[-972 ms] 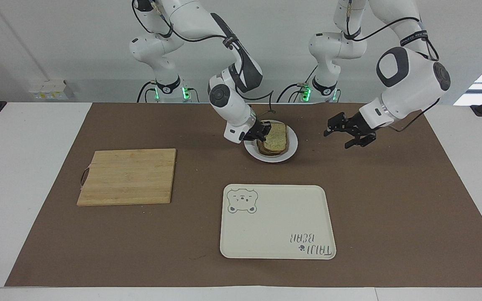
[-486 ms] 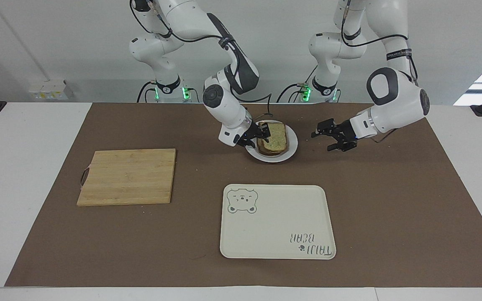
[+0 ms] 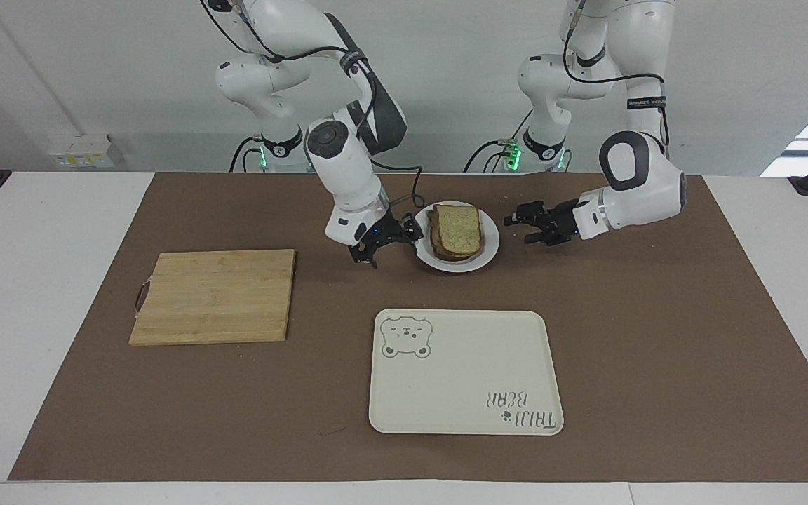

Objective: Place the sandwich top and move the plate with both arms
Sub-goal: 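Release the bread with the right gripper while the left gripper reaches the plate, then grip the plate rim with the left gripper while the right gripper withdraws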

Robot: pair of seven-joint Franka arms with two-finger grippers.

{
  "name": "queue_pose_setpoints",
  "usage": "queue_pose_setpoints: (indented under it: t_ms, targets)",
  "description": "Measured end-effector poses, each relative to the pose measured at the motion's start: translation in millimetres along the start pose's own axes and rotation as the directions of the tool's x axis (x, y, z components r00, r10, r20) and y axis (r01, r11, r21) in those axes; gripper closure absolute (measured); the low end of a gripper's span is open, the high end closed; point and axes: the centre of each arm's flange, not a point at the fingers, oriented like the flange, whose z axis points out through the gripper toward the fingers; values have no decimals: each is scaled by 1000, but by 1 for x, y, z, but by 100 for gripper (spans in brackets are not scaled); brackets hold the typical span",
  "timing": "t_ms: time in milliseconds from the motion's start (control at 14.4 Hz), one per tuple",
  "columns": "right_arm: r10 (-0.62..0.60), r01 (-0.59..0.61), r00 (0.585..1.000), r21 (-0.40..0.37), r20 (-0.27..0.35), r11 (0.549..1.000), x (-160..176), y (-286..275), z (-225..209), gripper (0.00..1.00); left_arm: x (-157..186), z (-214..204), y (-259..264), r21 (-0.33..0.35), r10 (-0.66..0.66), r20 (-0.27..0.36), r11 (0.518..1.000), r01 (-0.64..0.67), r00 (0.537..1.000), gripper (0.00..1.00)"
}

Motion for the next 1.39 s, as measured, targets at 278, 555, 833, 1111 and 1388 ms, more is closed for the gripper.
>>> queue_pose_setpoints:
  t_ms: [278,555,833,1111,1388]
  targets:
    - [-48,43,998,-140,-29,989,6,43,-41,0,-14,19,-16,-32,-59,-7,998,59,998,0]
    - [-48,49,999,-212,9,976,13,63,-86,0,-22,36,-32,-74,-32,-11,997,31,999,0]
    - [-8,9,1000,-223,5,975,14,79,-138,0,-24,54,-44,-90,5,-8,996,-6,1000,0]
    - [64,-66,998,-230,-17,971,-6,111,-199,0,-22,67,-33,-87,22,-4,996,-22,1000,4]
    - [128,-135,991,-233,-45,963,-21,142,-235,0,-23,68,-38,-88,11,-3,996,-11,1000,26]
